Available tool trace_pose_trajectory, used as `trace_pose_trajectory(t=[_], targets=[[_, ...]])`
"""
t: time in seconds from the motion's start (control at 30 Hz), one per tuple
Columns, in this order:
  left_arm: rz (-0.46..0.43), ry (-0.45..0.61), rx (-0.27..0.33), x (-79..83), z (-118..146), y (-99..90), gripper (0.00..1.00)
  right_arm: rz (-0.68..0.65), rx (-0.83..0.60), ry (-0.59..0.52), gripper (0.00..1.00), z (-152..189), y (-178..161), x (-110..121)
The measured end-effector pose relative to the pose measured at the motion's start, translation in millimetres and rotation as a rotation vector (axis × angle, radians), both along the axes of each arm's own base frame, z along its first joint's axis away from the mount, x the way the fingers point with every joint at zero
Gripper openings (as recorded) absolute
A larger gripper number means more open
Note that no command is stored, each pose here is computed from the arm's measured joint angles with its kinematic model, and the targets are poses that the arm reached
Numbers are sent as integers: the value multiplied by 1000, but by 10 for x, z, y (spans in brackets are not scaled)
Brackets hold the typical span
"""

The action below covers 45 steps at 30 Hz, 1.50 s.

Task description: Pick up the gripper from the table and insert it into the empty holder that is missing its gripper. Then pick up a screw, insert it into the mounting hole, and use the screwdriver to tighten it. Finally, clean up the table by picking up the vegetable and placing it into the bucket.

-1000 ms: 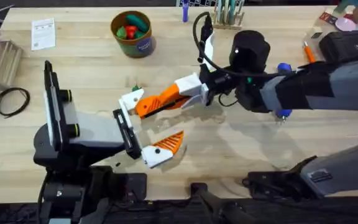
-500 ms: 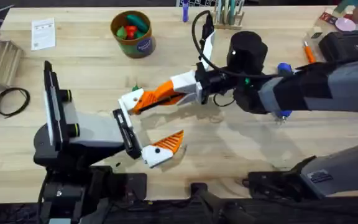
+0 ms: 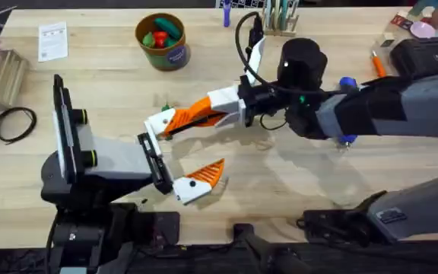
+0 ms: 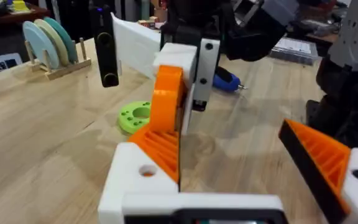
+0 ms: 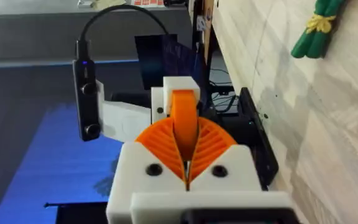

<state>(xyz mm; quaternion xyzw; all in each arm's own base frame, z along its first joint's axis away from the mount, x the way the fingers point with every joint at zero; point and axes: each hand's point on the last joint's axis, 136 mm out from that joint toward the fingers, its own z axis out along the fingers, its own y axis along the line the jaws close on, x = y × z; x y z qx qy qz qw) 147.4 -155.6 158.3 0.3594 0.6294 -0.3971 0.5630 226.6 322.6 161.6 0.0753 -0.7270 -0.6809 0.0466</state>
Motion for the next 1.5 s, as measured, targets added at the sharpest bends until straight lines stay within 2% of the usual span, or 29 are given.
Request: trace_pose_trajectory(t=[1.5], targets=[[30,6,-2,46,1,27,986,-26,-7,-13,8,20,142,-2]])
